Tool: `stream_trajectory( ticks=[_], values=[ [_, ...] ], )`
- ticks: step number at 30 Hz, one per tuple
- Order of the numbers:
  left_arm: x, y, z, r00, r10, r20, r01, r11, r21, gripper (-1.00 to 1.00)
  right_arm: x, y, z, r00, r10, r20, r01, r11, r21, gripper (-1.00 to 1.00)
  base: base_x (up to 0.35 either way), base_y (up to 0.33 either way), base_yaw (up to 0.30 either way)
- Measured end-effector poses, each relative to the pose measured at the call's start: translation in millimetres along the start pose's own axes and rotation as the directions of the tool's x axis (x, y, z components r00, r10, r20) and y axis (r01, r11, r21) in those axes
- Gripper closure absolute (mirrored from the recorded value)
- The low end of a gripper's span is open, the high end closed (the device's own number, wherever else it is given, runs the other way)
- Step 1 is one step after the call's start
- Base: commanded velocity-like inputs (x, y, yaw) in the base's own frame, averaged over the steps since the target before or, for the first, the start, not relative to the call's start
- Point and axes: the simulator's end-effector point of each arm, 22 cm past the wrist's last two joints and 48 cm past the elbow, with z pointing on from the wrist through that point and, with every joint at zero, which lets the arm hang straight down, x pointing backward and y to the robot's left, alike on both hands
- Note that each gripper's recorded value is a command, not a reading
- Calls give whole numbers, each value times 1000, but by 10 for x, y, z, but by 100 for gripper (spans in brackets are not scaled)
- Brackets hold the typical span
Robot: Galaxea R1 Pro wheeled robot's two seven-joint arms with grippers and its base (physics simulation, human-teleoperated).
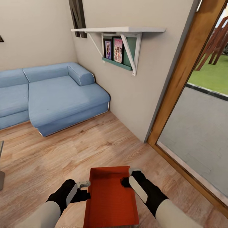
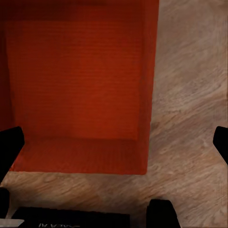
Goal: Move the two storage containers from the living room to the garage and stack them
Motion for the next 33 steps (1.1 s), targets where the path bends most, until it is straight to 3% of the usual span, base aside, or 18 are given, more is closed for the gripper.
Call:
stream_trajectory(
  ticks=[2,7,17,33],
  values=[
    [13,5,50,1000,0,-3,0,1000,0,-100,-159,92,-62,999,0,43,1,1000,-25,-100,0,0,0],
    [41,19,170,1000,-1,-9,1,1000,-1,-100,-211,149,-15,998,-1,65,4,999,-41,-100,0,0,0],
    [49,25,231,1000,-2,-10,2,1000,-1,-100,-193,134,51,998,-1,68,4,999,-39,-100,0,0,0],
    [80,64,542,1000,-2,-10,1,1000,-2,-100,-80,97,362,998,2,68,0,999,-35,-100,0,0,0]
  ],
)
